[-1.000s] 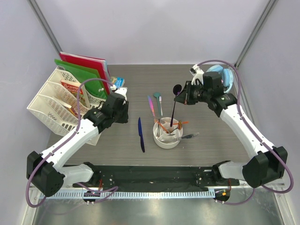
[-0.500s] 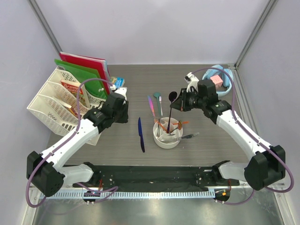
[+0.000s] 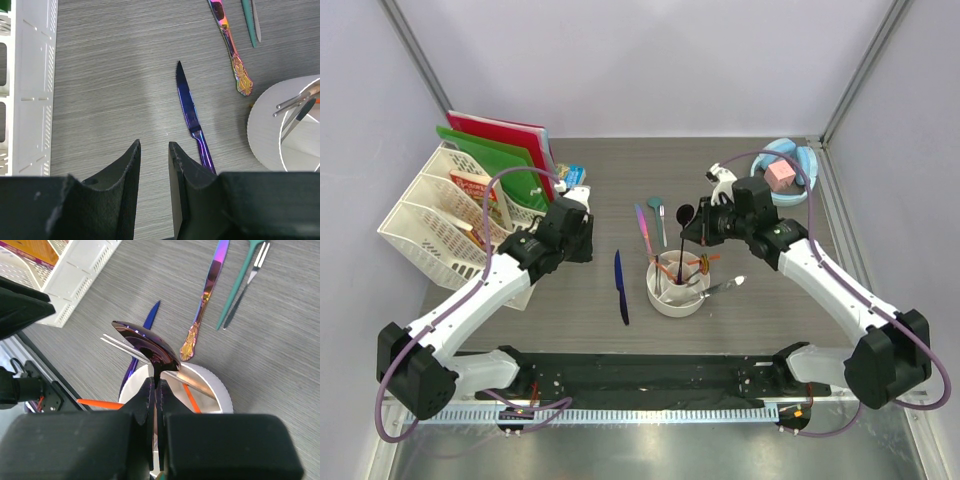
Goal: Sort the eating utensils into containers
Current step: Place the spoon in the storage box.
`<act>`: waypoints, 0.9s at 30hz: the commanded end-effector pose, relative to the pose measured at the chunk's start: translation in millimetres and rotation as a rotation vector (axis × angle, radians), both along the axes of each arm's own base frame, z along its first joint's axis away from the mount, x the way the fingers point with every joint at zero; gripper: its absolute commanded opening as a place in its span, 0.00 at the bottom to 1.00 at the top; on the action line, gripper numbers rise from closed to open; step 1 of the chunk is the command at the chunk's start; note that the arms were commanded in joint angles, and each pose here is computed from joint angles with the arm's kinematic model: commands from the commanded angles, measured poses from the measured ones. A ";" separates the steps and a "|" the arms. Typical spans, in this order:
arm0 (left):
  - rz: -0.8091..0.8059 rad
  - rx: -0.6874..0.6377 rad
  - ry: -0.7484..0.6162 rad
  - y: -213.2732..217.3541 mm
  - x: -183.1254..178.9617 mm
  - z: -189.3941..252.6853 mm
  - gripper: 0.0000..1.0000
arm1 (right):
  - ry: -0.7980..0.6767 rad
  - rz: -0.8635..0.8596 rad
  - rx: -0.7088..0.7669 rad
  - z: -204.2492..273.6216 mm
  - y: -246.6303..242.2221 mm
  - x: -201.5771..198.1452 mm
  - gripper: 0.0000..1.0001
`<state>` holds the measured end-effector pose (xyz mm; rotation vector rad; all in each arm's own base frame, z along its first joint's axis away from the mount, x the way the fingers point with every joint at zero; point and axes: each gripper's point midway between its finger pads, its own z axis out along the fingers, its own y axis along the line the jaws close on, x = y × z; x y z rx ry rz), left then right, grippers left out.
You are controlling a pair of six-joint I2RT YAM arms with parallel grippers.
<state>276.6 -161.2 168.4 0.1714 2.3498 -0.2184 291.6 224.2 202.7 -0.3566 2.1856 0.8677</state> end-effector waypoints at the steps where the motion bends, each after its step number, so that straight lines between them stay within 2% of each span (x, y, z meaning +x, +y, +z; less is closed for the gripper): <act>1: 0.016 -0.012 -0.050 -0.4 9.4 8.8 0.29 | -0.025 -0.002 -0.058 -3.6 -2.0 1.6 0.01; 6: 0.015 -0.015 -0.060 -0.7 10.0 9.4 0.29 | -0.082 -0.037 -0.107 -8.4 -6.4 -1.7 0.01; 12: 0.009 -0.016 -0.053 -2.2 10.3 8.1 0.29 | -0.140 -0.069 -0.094 -14.3 -7.9 -6.5 0.01; 19: 0.011 0.004 -0.067 2.7 10.0 12.5 0.29 | -0.137 -0.010 -0.060 -21.2 2.5 -15.1 0.01; 20: 0.012 0.005 -0.067 3.4 9.4 13.0 0.29 | -0.131 -0.007 -0.064 -22.9 2.6 -15.4 0.03; 21: 0.012 0.007 -0.066 3.5 8.8 12.2 0.29 | -0.128 -0.006 -0.067 -23.9 2.6 -15.3 0.10; 26: 0.017 0.002 -0.062 4.2 7.7 11.1 0.29 | -0.134 -0.025 -0.091 -23.4 -1.6 -11.9 0.16; 27: 0.019 0.001 -0.059 4.4 7.3 9.8 0.29 | -0.138 -0.030 -0.092 -21.5 -2.6 -11.6 0.20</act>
